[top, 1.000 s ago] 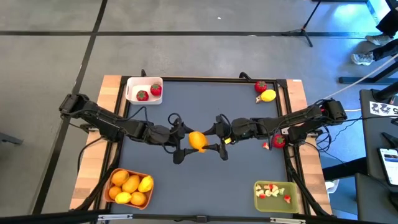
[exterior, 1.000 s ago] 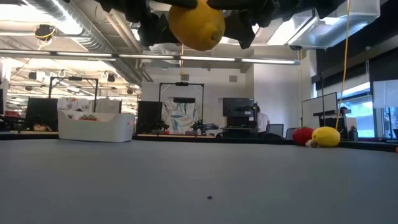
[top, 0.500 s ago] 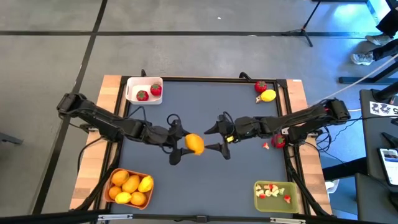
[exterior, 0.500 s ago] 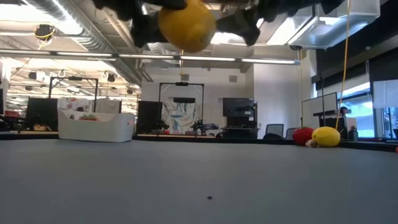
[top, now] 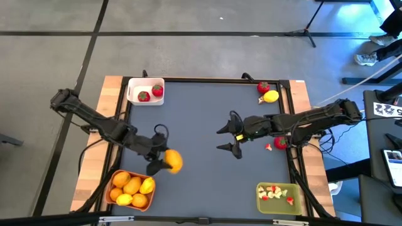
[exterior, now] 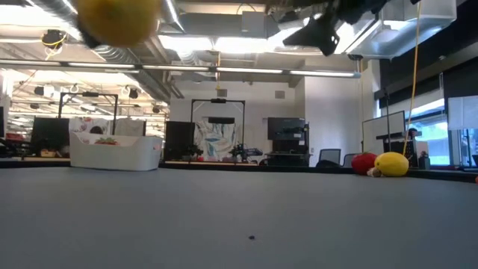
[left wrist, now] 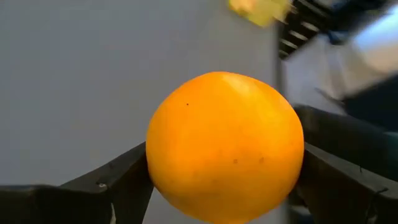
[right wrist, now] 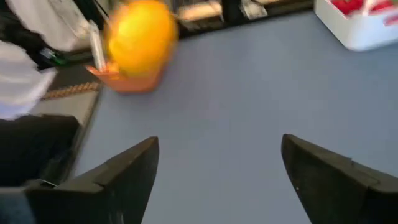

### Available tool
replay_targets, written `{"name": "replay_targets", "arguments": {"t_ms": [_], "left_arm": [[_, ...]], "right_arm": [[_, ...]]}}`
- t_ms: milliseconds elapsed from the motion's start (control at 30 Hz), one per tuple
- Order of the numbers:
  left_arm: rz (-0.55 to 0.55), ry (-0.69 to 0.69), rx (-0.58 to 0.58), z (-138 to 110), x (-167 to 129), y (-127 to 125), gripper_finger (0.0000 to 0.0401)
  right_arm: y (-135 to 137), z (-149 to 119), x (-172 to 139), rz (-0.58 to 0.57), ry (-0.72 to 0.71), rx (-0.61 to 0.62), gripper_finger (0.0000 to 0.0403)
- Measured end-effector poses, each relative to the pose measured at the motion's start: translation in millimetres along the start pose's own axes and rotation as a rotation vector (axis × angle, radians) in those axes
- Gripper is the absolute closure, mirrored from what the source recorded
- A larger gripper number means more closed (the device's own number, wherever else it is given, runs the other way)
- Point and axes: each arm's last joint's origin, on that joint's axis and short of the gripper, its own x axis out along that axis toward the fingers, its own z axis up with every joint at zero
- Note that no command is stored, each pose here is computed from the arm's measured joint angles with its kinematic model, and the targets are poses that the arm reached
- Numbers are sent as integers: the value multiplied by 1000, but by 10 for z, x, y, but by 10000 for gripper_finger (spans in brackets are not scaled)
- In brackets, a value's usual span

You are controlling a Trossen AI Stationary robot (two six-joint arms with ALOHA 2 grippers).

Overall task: Sort produce into baskets
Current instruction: Put yellow the lemon into the orange bin

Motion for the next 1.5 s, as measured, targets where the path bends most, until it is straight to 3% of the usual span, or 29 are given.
{"name": "replay_targets", "arguments": {"t_ms": [133,300,433,567,933,1367,1500], "left_arm": [[-151,124,-159,-138,-158,-155,72],[-243,266,-340,-384,-299,-390,72],[-246,385,-474,-614,-386,-545,72],[-174,455,-562,-839,-420,-630,72],[38,518,-543,-1199,-105,-681,72],[47,493,-520,-1195,-60,-673,72],[32,474,-477,-1171,-45,-669,51]], "right_arm": [[-33,-79,88,-59,50,22,68],[-58,-152,209,-96,85,20,68],[-73,-213,264,-108,129,17,68],[-81,-234,269,-122,145,20,68],[-94,-230,267,-164,132,11,68],[-93,-228,268,-165,130,10,68],[-94,-227,268,-165,130,10,68]]}}
